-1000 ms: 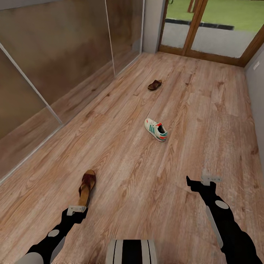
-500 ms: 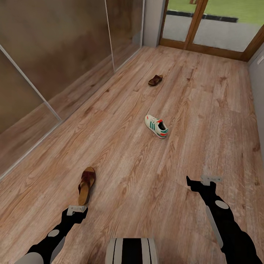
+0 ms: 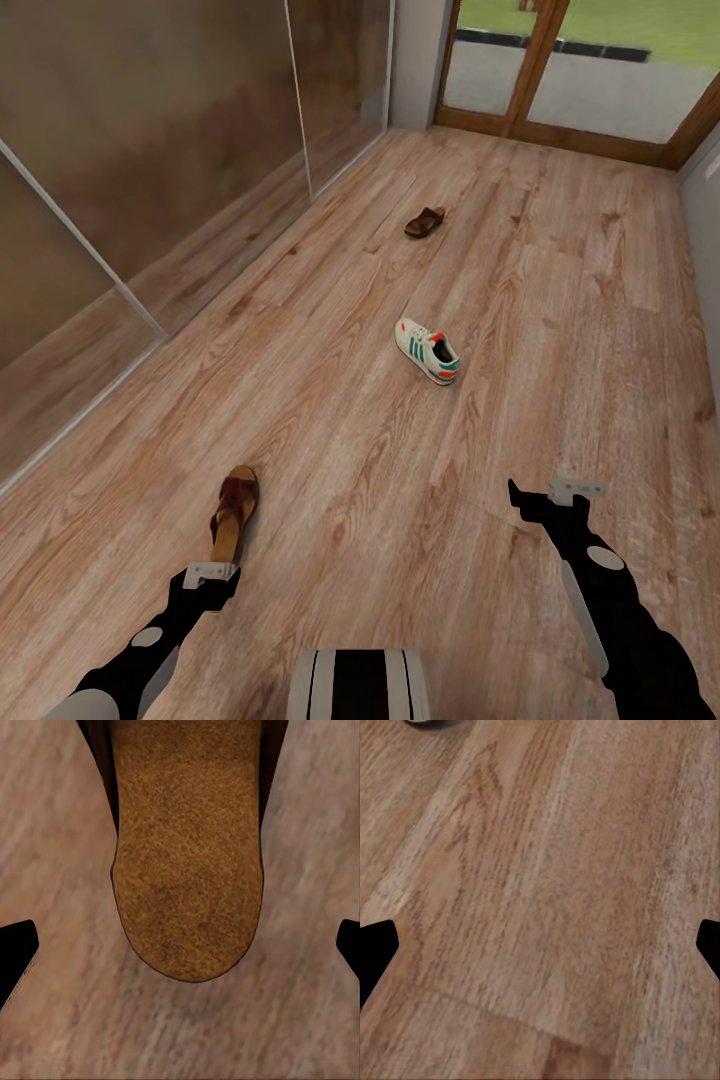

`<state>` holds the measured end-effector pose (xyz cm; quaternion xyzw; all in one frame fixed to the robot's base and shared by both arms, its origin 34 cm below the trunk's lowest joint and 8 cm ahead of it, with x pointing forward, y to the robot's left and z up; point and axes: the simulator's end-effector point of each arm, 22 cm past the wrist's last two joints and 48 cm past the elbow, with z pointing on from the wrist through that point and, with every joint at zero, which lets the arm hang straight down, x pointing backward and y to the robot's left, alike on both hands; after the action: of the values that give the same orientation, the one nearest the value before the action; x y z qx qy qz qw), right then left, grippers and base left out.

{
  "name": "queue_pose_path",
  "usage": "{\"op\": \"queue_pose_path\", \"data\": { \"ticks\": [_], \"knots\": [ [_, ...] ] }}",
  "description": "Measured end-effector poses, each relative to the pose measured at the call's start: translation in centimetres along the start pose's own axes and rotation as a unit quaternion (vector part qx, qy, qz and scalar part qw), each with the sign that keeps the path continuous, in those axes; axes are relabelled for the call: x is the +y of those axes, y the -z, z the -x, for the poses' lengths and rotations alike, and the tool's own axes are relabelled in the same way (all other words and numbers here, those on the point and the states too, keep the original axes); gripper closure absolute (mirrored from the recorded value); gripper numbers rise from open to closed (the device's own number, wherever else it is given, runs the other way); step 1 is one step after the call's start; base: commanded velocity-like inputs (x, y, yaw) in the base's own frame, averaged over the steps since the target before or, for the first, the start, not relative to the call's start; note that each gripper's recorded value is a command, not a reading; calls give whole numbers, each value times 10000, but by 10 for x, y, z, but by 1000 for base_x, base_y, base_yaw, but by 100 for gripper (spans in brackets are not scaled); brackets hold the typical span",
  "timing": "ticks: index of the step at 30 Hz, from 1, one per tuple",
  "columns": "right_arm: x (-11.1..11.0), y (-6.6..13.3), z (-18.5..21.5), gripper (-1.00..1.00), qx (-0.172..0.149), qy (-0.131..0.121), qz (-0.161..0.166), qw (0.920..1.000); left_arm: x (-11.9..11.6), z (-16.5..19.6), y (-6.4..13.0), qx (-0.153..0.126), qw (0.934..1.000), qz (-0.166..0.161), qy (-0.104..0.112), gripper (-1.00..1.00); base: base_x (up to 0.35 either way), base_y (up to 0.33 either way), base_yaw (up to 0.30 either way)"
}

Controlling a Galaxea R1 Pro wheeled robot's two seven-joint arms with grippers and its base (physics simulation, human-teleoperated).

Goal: Pick up the two gym shoes and the two sandals from the corridor floor and place them onto the hallstand (shoe rack) in the corridor, making sure they are on the rack and not on the floor. Arrange them so the two gym shoes are next to each other and the two sandals are next to each other.

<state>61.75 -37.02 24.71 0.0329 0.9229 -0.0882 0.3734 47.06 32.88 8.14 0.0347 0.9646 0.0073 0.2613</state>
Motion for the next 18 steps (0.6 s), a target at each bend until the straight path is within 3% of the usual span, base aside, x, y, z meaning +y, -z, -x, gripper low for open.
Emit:
{"op": "queue_pose_path", "data": {
  "ticks": [18],
  "knots": [
    [0,0,0,-100,-1,0,0,10000,0,-2,1,12,10000,2,6,-100,51,0,0]
  ]
}}
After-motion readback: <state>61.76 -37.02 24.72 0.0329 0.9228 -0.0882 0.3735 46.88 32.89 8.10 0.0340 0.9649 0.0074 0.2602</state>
